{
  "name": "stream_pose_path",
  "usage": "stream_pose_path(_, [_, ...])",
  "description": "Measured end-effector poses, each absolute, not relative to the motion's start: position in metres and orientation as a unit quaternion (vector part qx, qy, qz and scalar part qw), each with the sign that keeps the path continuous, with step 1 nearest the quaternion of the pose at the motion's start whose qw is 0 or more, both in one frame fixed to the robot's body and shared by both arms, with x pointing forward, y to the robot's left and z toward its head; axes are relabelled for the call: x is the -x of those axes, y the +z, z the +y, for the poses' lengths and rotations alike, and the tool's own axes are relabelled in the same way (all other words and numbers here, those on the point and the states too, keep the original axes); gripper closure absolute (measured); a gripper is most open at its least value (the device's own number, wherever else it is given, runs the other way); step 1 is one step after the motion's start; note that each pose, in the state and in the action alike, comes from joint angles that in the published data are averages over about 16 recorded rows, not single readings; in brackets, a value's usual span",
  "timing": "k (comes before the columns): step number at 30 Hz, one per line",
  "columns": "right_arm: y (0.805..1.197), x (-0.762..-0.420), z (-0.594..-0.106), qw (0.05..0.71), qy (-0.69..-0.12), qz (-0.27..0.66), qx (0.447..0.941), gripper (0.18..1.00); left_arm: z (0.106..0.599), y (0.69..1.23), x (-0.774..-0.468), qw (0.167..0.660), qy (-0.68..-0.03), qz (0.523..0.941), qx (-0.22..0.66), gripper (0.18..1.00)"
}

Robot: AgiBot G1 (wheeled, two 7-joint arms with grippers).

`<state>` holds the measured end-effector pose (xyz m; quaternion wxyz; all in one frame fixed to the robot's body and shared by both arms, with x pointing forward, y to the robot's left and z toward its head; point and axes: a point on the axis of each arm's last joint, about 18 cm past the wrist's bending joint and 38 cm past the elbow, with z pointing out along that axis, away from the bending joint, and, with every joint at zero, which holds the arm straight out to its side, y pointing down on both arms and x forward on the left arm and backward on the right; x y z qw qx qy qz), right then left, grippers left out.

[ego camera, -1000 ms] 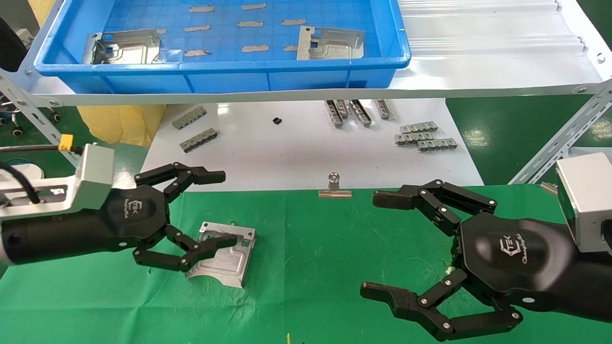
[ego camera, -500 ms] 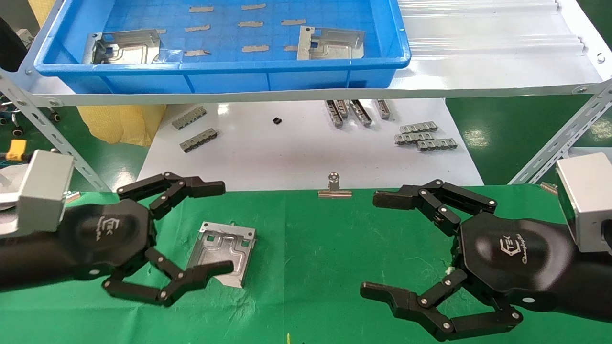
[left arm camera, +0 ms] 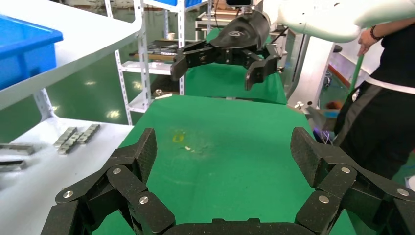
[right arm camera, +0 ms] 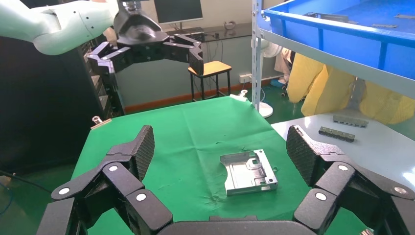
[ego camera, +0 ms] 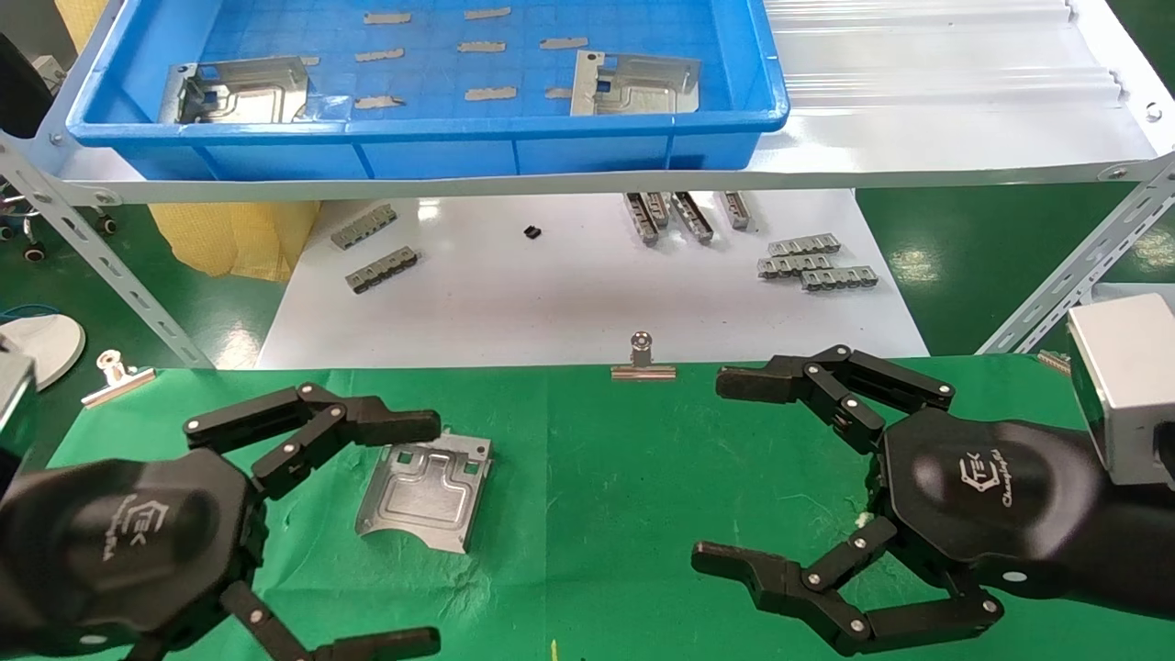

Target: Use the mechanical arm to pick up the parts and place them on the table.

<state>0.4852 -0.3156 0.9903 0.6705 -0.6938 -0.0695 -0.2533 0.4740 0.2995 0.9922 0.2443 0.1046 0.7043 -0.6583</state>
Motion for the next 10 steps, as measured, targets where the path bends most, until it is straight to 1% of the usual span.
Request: stream_pose_path(10, [0.9903,-0.4852,-0.3156,0.671,-0.253,-0.069,0.694,0.179,0.2982,0.9923,-0.4684,0.241,-0.659,0.704,-0.107,0.183])
